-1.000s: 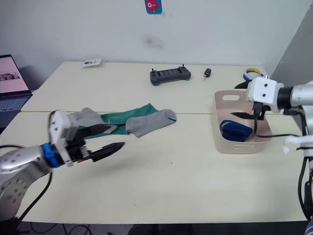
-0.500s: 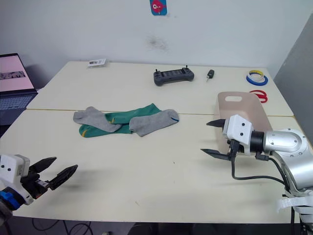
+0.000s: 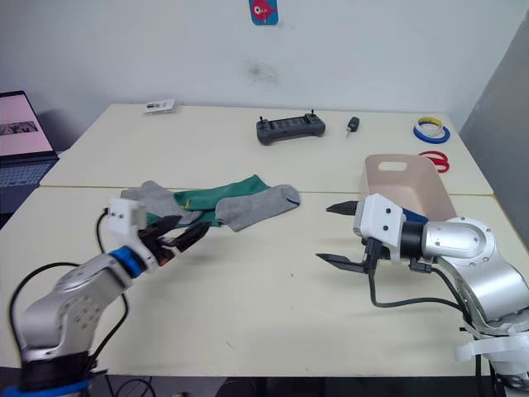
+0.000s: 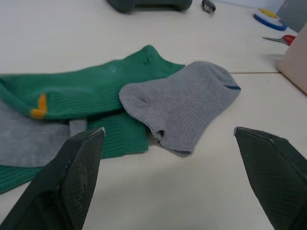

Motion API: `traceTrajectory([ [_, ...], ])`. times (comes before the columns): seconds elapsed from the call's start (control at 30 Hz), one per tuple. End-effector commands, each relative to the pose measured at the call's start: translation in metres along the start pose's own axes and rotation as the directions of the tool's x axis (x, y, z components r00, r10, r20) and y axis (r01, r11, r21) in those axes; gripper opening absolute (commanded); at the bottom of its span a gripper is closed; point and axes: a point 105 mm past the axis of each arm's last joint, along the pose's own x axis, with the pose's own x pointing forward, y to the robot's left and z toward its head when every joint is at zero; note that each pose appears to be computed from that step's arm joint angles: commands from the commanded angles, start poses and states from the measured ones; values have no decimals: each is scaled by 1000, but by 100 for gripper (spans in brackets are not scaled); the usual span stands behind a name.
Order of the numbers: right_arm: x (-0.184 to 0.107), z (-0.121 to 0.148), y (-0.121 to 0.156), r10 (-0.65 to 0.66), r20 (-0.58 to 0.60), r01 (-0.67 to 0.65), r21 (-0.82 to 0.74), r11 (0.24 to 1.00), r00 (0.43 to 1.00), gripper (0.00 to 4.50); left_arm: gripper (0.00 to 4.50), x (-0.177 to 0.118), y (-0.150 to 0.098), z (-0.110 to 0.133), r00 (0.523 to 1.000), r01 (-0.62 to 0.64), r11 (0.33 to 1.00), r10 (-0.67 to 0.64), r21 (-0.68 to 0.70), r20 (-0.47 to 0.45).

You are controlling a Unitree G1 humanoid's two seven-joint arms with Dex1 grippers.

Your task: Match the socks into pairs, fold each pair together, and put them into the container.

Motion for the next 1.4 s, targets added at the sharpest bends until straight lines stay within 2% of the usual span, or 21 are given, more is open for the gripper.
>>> traceTrajectory([
  [0.03,0,11,0,-8,23,9,-34,999,1000,441,450,15,7,0,998,-60,998,59,-8,-6],
  [0.17,1,11,1,-10,19,11,-30,1000,1000,441,450,40,-1,-9,998,-39,999,38,-21,-40],
  [0.27,0,8,2,-10,12,11,-22,1000,1000,450,389,54,-4,-9,999,-38,999,37,-24,-34],
  [0.67,-4,-2,7,-10,-18,10,-13,1000,1000,450,1,62,-15,-3,1000,5,999,-5,36,-9],
  [0.83,-4,-3,8,-6,-23,6,-13,1000,1000,450,1,49,-28,-1,996,89,994,-90,59,16],
  [0.93,-4,-3,9,-2,-25,2,-11,1000,1000,450,1,26,-47,1,974,224,974,-225,21,41],
  [1.03,-5,-2,9,4,-21,-4,-6,1000,1000,450,1,2,-57,-1,952,304,952,-302,-31,46],
  [1.17,-5,-2,10,12,-18,-12,-2,1000,1000,450,1,-26,-51,-9,957,288,952,-288,-99,17],
  [1.4,-2,-3,16,40,-13,-40,9,999,999,450,1,-79,-41,-54,966,194,963,-221,-189,-135],
])
